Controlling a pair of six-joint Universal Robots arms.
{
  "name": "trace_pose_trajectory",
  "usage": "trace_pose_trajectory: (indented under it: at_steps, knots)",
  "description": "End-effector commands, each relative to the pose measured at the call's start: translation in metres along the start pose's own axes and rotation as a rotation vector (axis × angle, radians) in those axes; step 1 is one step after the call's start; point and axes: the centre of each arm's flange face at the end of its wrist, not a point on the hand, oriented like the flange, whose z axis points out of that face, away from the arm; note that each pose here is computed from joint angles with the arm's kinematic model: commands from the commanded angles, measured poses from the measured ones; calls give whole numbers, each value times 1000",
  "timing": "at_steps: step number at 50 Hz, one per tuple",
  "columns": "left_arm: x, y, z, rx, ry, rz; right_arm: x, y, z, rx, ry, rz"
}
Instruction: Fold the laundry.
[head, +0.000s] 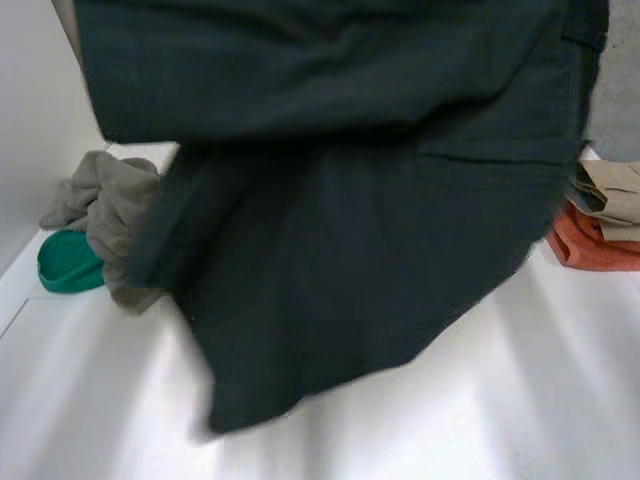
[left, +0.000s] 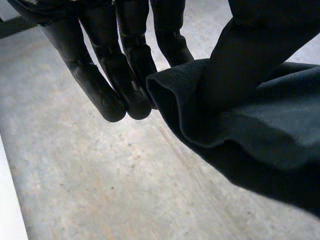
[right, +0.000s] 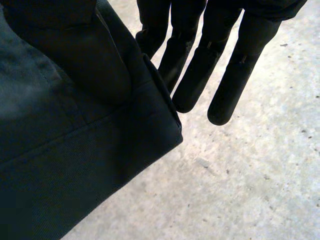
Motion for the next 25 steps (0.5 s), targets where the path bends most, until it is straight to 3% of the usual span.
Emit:
trace_pose_trajectory:
  at_steps: [1,11,17,25]
  knots:
    - [6,59,23,-126,10,12,-18,29,2,-79,-22,72]
    - [33,235,18,-494,83,16,-70,133,-5,-276,-74,131]
    - [43,317,26,-461,82,91,-99,203,10,-256,-51,106]
    - [27,359,51,-355,-46,214,-127,251,43,-1,10,46]
